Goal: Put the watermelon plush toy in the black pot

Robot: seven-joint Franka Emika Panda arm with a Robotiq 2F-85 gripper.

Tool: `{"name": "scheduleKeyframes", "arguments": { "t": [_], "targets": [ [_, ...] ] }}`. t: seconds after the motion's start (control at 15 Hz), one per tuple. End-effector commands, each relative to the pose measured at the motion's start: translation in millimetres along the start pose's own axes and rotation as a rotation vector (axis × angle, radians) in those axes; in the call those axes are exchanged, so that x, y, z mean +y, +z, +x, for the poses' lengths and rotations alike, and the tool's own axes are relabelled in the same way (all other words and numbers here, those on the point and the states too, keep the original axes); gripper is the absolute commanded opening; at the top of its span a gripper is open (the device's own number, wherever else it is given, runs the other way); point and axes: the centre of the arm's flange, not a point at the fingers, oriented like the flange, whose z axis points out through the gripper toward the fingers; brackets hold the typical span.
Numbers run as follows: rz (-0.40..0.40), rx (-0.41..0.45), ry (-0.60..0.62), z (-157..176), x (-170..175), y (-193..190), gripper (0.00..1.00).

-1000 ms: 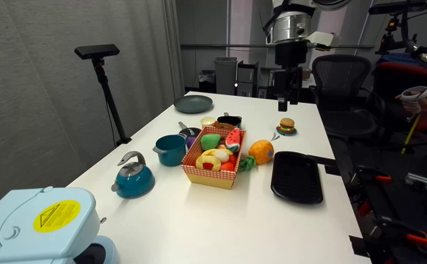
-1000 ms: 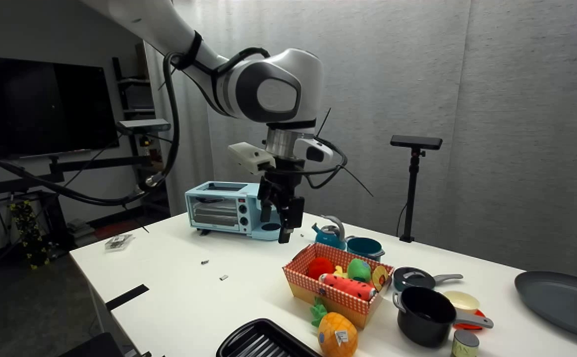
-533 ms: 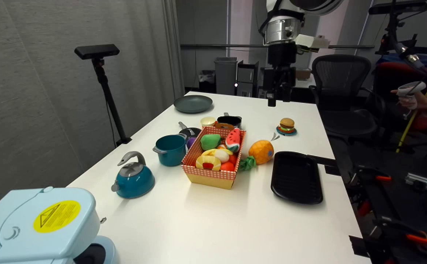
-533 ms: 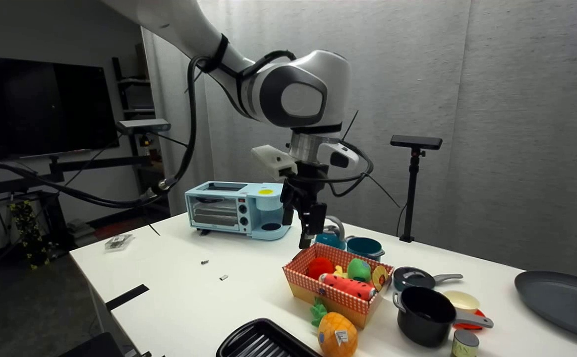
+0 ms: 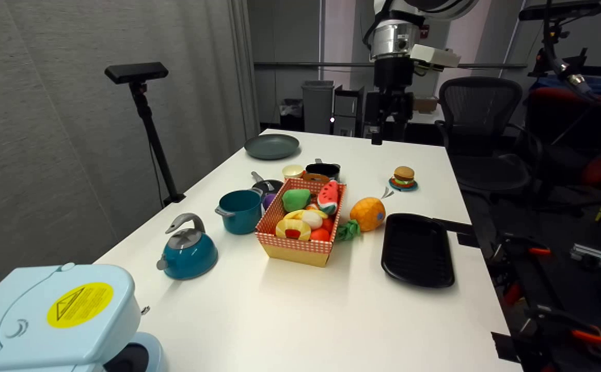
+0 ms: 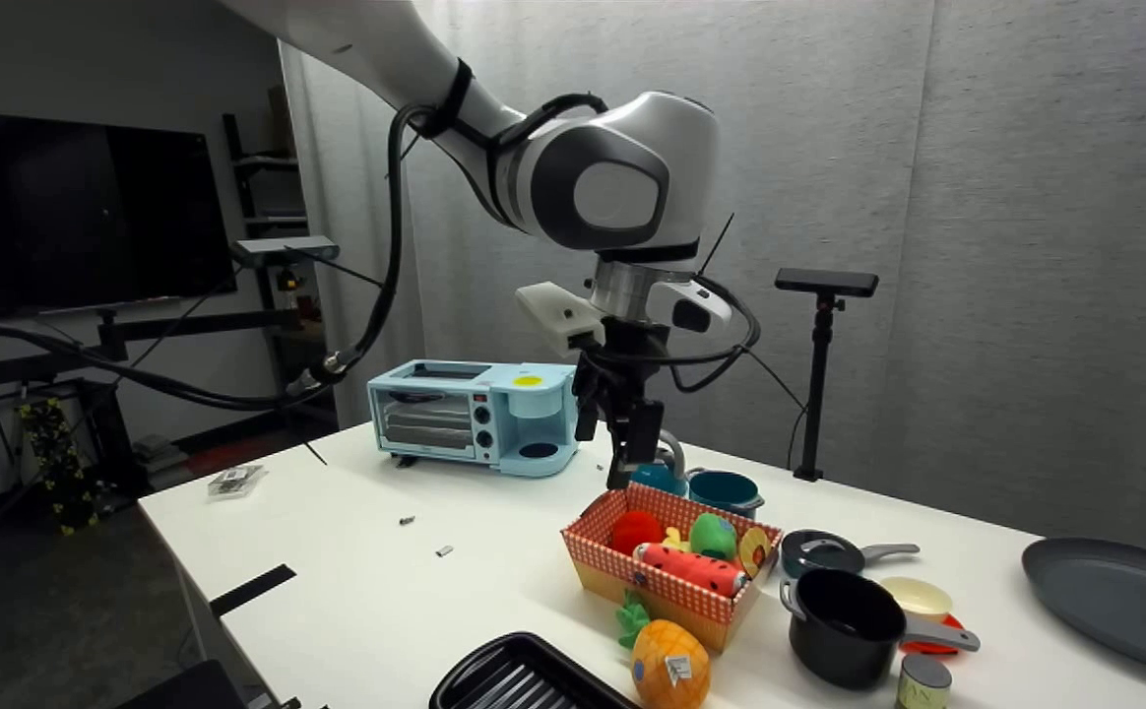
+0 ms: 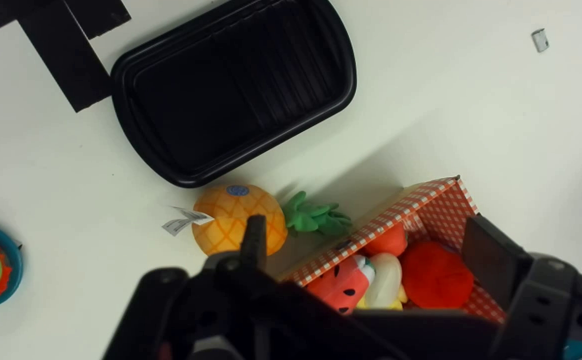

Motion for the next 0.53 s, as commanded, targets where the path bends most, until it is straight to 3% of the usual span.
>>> {"name": "scheduleKeyframes", "arguments": {
  "t": [0.0, 0.47],
  "targets": [
    [-0.001, -0.005, -0.003, -2, -4, 1, 1.00],
    [-0.017, 0.022, 0.035, 18, -41, 8, 1.00]
  ]
}}
